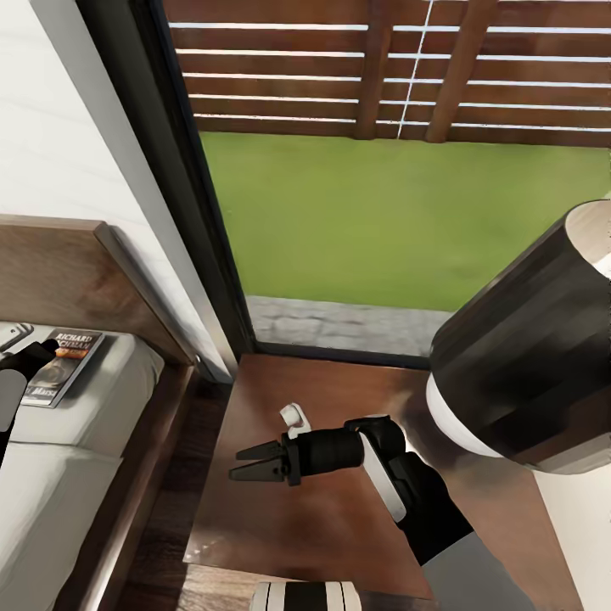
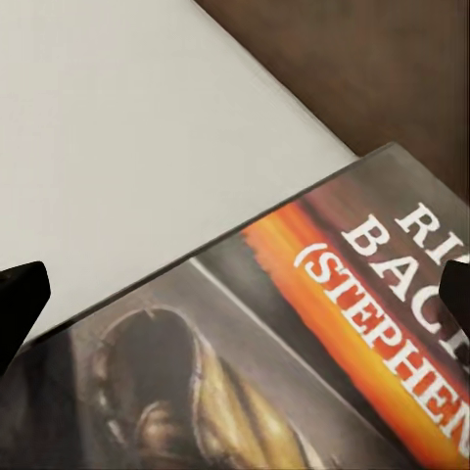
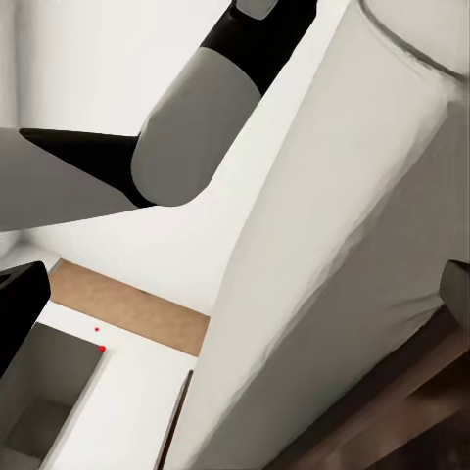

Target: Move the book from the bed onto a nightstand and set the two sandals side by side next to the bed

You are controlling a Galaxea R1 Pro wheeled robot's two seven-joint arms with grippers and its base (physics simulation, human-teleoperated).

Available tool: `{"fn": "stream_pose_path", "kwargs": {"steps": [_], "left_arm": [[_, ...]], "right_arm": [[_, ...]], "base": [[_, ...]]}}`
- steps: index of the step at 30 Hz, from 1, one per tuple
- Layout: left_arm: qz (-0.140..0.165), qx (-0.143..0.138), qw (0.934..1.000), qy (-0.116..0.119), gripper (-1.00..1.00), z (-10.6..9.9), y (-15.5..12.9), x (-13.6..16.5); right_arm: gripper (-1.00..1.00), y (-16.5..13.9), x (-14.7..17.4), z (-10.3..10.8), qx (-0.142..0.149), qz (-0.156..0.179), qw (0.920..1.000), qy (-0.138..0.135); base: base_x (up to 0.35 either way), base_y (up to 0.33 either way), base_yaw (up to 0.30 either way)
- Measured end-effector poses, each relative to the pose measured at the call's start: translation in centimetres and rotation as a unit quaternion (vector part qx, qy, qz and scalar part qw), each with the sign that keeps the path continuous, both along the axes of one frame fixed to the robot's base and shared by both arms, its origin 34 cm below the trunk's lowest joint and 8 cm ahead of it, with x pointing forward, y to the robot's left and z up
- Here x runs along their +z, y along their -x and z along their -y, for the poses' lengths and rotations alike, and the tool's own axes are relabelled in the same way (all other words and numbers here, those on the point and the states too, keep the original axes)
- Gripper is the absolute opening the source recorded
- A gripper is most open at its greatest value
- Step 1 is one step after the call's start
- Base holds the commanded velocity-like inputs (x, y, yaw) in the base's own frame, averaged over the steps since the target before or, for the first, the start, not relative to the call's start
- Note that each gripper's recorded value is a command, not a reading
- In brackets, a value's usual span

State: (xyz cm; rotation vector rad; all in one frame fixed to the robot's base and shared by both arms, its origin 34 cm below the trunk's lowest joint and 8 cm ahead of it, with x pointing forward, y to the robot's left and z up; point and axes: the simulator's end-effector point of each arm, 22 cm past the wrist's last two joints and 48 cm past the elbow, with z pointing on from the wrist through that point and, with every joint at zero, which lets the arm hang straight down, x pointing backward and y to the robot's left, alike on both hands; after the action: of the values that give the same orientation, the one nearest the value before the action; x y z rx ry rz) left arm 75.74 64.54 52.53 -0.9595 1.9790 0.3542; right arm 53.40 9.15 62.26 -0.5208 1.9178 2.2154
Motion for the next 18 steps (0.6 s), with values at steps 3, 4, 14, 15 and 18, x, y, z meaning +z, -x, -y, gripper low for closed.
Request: {"fn": "stream_pose_path", "kwargs": {"steps": [3, 4, 14, 15, 18], "left_arm": [[0.0, 0.0, 1.0, 0.0, 1.0, 0.0, 0.0, 0.01], [0.0, 0.0, 1.0, 0.0, 1.0, 0.0, 0.0, 0.01], [0.001, 0.0, 1.0, 0.0, 1.0, 0.0, -0.03, 0.15], [0.001, 0.0, 1.0, 0.0, 1.0, 0.0, -0.03, 0.16], [0.002, 0.0, 1.0, 0.0, 1.0, 0.01, -0.03, 0.18]], "right_arm": [[1.0, -0.01, -0.01, 0.01, 0.0, 0.0, 1.0, 0.0], [1.0, -0.01, -0.02, 0.03, 0.0, 0.0, 1.0, 0.0], [1.0, 0.0, 0.08, 0.02, 0.0, 0.001, 1.0, 0.0], [1.0, 0.0, 0.07, 0.03, 0.0, 0.001, 1.0, 0.0], [1.0, 0.0, 0.08, 0.02, 0.0, 0.001, 1.0, 0.0]], "base": [[0.0, 0.0, -0.008], [0.0, 0.0, -0.002], [0.0, 0.0, -0.058], [0.0, 0.0, -0.026], [0.0, 0.0, -0.011]]}}
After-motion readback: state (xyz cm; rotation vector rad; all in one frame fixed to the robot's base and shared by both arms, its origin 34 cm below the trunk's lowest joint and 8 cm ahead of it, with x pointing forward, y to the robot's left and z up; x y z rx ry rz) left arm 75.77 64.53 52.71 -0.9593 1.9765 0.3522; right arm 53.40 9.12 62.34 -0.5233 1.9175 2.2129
